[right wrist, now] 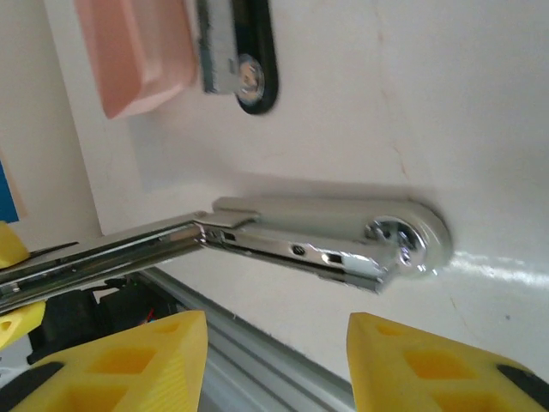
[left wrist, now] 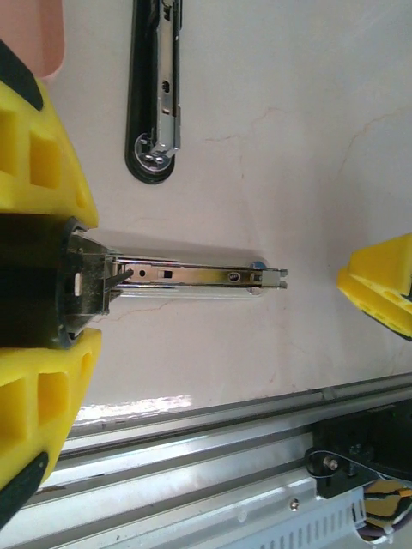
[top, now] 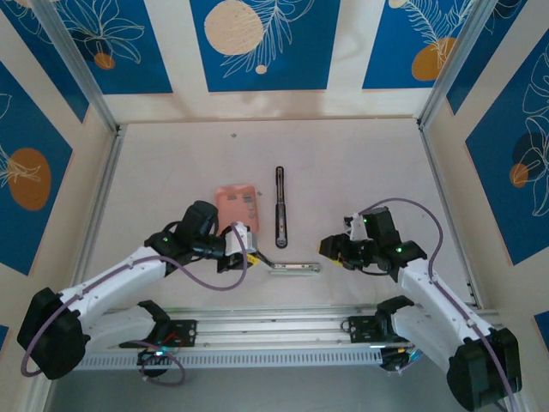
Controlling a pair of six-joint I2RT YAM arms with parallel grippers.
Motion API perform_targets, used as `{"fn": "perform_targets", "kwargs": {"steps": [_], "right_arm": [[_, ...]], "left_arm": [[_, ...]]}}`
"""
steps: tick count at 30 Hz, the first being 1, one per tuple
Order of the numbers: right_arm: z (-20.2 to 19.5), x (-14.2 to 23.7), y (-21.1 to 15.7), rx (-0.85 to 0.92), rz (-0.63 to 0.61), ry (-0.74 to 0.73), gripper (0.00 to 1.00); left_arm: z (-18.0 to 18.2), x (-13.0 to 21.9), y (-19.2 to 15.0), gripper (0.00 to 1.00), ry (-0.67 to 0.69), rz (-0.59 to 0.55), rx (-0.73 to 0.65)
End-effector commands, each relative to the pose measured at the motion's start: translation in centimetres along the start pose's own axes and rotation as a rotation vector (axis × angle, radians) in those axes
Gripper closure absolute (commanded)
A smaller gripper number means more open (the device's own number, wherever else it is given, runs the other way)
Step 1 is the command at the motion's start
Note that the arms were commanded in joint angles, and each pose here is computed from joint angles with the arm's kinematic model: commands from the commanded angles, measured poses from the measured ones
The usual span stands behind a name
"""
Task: Load the staples into the stapler
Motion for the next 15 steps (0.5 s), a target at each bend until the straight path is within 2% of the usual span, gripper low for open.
{"fn": "perform_targets", "kwargs": {"steps": [1, 11, 15], "right_arm": [[-0.1, -0.6, -1.5, -0.070, 0.092, 0.047, 0.55], [-1.2, -2.0, -1.0, -0.078, 0.125, 0.021, 0.64], [-1.3, -2.6, -0.9, -0.074, 0.136, 0.025, 0.65]], "left_arm": [[-0.1, 0.7, 1.8, 0.81, 0.002, -0.031, -0.076], [0.0, 0.6, 1.6, 0.81, 0.001, -0.016, -0.081], [0.0, 0.5, 1.4, 0.81, -0.005, -0.011, -0.074]]}}
Point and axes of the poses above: each hand's point on the last joint's axis, 136 mm out from that joint toward the fingers, its own x axis back along the fingers, its own z axis along the line the jaws close on, y = z × x, the point moved 1 cm from there along x, back along the fingers, and after that the axes turned 8 degrees about x, right-handed, at the moved point
